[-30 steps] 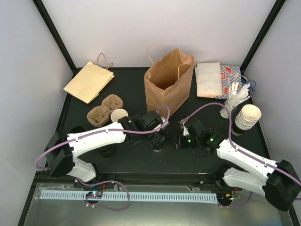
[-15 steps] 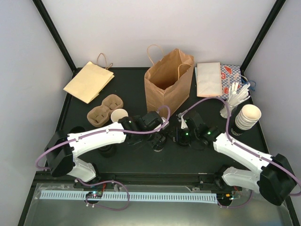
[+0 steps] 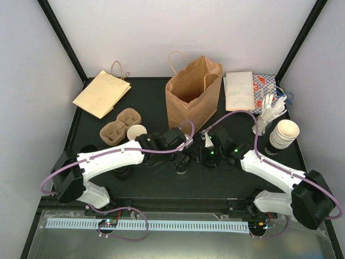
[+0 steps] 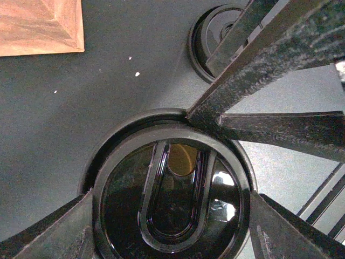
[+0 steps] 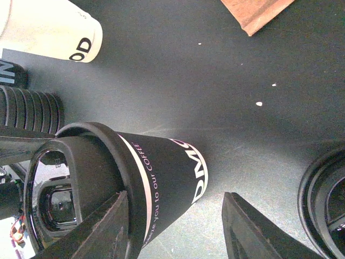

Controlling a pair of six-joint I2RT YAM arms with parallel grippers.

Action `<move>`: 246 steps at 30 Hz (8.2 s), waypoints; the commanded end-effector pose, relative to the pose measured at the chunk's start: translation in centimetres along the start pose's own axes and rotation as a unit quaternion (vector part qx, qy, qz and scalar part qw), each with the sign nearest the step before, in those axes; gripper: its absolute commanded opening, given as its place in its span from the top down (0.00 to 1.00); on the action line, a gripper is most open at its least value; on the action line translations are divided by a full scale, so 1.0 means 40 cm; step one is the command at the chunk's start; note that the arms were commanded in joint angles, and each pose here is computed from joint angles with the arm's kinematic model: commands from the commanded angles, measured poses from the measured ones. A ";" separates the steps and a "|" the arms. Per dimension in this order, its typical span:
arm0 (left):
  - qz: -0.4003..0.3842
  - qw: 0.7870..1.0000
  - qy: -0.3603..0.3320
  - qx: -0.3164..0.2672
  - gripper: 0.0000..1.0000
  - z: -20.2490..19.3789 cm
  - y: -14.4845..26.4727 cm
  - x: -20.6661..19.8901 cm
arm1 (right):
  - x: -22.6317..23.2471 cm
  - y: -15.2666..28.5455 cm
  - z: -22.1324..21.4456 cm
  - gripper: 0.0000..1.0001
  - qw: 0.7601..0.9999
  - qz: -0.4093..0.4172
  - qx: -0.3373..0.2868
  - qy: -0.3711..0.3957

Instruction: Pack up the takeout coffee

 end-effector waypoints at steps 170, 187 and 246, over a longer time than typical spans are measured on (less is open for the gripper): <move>-0.172 0.955 0.240 -0.037 0.71 -0.111 -0.054 0.138 | 0.116 -0.054 -0.103 0.25 0.930 -0.205 0.158 0.263; -0.061 0.967 0.193 -0.155 0.66 -0.010 0.212 0.188 | 0.141 0.005 -0.042 0.28 0.934 -0.217 0.095 0.266; 0.011 0.984 0.036 -0.177 0.98 0.583 0.325 0.409 | 0.194 0.640 0.170 0.33 0.924 -0.205 -0.209 0.248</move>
Point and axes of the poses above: each gripper's point midway between its finger pads, its own y axis back along the fingers, its own x axis along the line the jaws close on, z = x × y, the point moved 3 cm from there along y, back along the fingers, and after that the axes turned 2 degrees about y, right-handed, at the moved point
